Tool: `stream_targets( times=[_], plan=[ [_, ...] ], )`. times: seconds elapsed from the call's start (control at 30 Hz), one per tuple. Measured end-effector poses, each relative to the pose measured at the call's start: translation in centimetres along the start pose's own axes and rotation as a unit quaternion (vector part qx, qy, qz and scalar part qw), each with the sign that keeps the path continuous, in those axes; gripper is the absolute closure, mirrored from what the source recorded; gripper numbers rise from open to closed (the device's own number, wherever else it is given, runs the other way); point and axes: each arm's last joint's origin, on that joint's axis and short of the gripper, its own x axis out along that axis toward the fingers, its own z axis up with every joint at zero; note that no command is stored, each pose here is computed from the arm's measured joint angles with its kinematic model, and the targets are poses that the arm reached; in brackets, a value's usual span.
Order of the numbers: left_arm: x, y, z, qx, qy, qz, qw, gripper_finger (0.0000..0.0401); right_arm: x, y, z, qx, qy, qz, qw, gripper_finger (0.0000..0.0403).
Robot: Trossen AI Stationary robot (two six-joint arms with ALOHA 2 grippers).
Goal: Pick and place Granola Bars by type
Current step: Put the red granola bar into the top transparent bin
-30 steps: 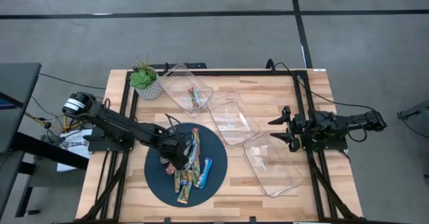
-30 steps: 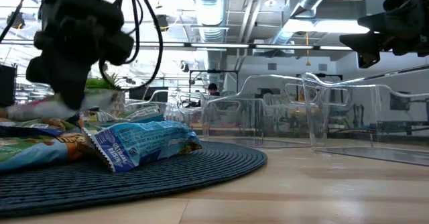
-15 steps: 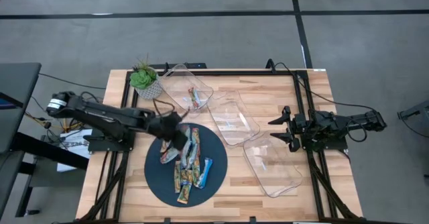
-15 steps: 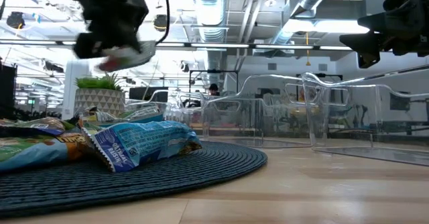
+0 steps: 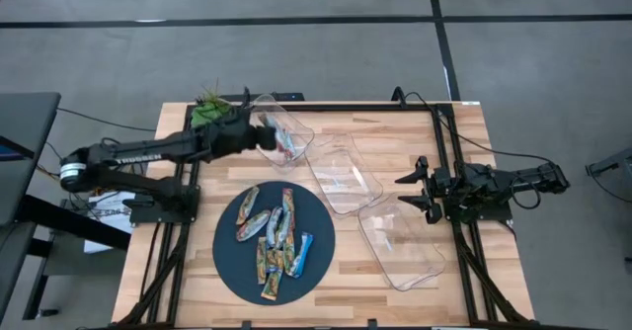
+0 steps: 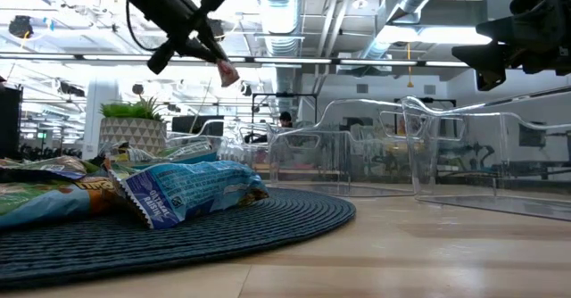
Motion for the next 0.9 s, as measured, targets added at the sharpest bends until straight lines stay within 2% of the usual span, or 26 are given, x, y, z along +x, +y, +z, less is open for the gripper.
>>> stream_targets(
  times=[0.17,0.27,0.47,0.73,0.9],
  plan=[
    [1.2,2.0,1.5,0.001,-0.014,0.053,0.998,0.0378,0.0,0.0,0.0,0.0,0.0,0.0,1.0,0.0179],
    [2.0,3.1,1.5,0.005,0.023,0.076,0.997,0.0378,0.0,0.0,0.0,0.0,0.0,0.0,1.0,0.0179],
    [4.4,4.4,-0.1,0.072,0.097,0.12,0.985,0.0378,0.0,0.0,0.0,0.0,0.0,0.0,1.0,0.0179],
    [7.2,5.1,-1.5,0.138,0.15,0.119,0.972,0.0373,0.0,0.0,0.0,0.0,0.0,0.0,1.0,0.0179],
    [7.6,5.4,-1.8,0.155,0.185,0.097,0.966,0.0333,0.0,0.0,0.0,0.0,0.0,0.0,1.0,0.0179]
  ],
)
